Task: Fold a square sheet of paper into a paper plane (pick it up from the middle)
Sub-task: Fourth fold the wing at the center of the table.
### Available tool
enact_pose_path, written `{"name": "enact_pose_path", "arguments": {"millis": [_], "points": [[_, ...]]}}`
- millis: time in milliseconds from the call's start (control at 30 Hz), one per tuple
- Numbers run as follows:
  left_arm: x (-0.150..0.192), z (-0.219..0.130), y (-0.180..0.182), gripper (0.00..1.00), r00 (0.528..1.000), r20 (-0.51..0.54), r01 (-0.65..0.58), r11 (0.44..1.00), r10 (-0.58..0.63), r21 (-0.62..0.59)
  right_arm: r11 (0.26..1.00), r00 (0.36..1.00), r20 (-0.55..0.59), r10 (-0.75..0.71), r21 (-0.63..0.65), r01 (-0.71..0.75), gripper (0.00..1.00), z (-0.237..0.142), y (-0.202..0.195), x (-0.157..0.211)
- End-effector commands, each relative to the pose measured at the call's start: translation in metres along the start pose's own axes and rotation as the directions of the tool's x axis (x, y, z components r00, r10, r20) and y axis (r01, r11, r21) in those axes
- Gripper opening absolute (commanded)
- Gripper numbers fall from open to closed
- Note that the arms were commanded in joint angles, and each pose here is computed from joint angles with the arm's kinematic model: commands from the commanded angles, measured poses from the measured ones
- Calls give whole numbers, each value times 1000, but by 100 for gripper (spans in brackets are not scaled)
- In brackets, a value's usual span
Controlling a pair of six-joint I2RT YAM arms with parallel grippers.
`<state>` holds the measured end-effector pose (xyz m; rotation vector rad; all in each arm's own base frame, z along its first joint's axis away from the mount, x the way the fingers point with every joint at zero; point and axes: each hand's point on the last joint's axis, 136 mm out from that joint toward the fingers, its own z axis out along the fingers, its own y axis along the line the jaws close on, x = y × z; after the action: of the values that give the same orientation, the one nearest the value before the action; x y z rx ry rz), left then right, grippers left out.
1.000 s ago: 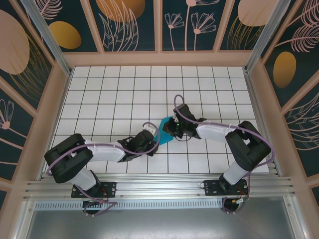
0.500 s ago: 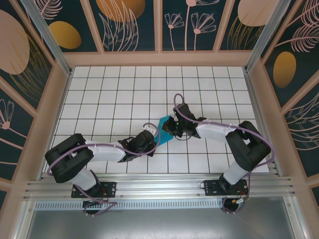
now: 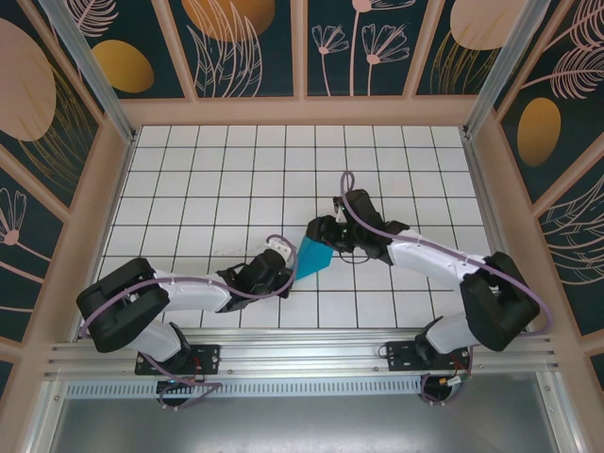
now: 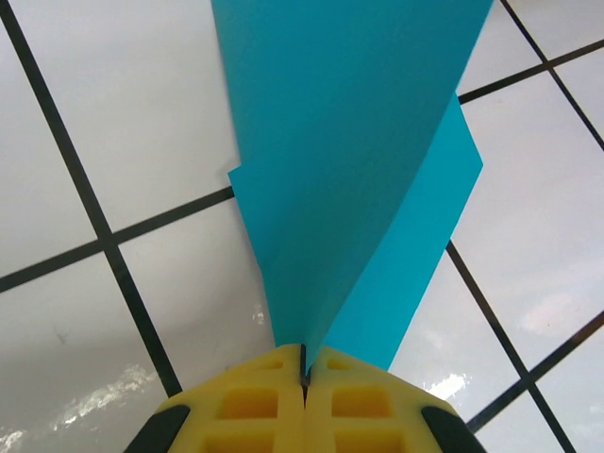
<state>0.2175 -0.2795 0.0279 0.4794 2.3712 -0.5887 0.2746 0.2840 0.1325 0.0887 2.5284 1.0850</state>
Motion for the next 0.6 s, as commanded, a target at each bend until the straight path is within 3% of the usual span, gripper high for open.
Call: {"name": "enact_pose_path", "arguments": {"millis": [0, 300, 567], "points": [[-7, -4, -11, 1, 998, 43, 33, 997, -36, 67, 995, 996, -3, -87, -49, 86, 47, -12, 7, 1], [3, 0, -14, 2, 991, 8, 129, 980, -132, 149, 983, 989, -94, -114, -154, 99, 20, -1, 9, 28], [19, 10, -17, 3, 985, -63, 171, 970, -163, 173, 981, 978, -168, -128, -165, 100, 16, 22, 8, 45]]}}
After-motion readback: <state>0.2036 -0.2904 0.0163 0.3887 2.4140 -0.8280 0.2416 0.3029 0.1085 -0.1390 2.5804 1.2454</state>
